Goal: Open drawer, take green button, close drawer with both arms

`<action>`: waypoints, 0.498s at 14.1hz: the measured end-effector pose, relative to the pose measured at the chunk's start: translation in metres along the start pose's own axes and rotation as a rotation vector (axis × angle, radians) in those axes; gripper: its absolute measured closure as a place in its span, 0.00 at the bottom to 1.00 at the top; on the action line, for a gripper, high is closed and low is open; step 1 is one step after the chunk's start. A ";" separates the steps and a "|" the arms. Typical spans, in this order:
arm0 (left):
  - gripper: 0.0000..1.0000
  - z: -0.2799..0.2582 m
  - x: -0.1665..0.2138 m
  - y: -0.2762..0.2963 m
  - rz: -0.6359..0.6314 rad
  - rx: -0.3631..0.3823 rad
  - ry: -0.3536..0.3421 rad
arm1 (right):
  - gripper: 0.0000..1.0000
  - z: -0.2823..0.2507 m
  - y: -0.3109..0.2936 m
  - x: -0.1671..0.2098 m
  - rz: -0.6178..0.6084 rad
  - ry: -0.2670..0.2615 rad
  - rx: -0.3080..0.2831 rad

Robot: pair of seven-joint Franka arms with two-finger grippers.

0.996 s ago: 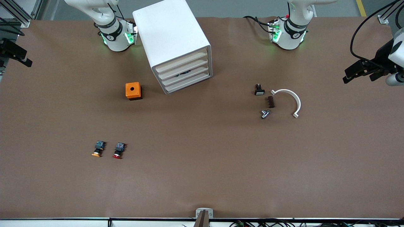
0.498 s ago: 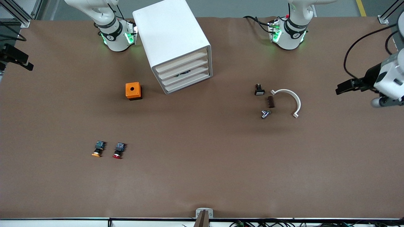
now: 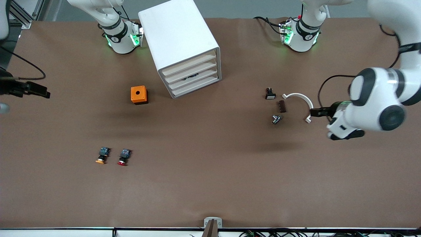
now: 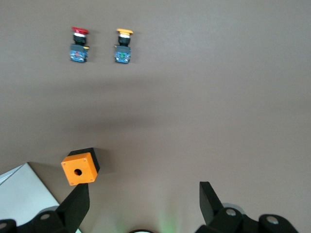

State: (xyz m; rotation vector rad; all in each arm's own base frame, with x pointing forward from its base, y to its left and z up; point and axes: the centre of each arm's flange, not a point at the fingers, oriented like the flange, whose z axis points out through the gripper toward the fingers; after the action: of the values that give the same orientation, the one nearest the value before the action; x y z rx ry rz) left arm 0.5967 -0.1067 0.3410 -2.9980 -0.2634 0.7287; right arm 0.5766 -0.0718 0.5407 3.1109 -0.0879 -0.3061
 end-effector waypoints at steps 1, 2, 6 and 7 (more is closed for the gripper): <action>0.00 0.008 0.002 0.029 -0.053 -0.011 -0.021 | 0.00 0.010 -0.002 0.007 0.009 -0.019 -0.001; 0.00 0.013 0.001 0.060 -0.115 -0.032 -0.046 | 0.00 0.014 -0.008 0.009 0.044 -0.032 -0.003; 0.00 0.029 -0.021 0.167 -0.442 -0.145 -0.220 | 0.00 0.003 -0.098 -0.004 0.251 -0.064 -0.045; 0.00 0.036 -0.026 0.186 -0.542 -0.164 -0.281 | 0.00 0.001 -0.122 -0.008 0.286 -0.058 -0.055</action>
State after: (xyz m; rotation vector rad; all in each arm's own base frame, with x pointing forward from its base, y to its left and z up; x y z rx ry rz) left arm 0.5863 -0.2942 0.3056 -2.7326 -1.1373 1.0867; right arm 0.5753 0.0506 0.5391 2.9788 -0.5095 -0.3820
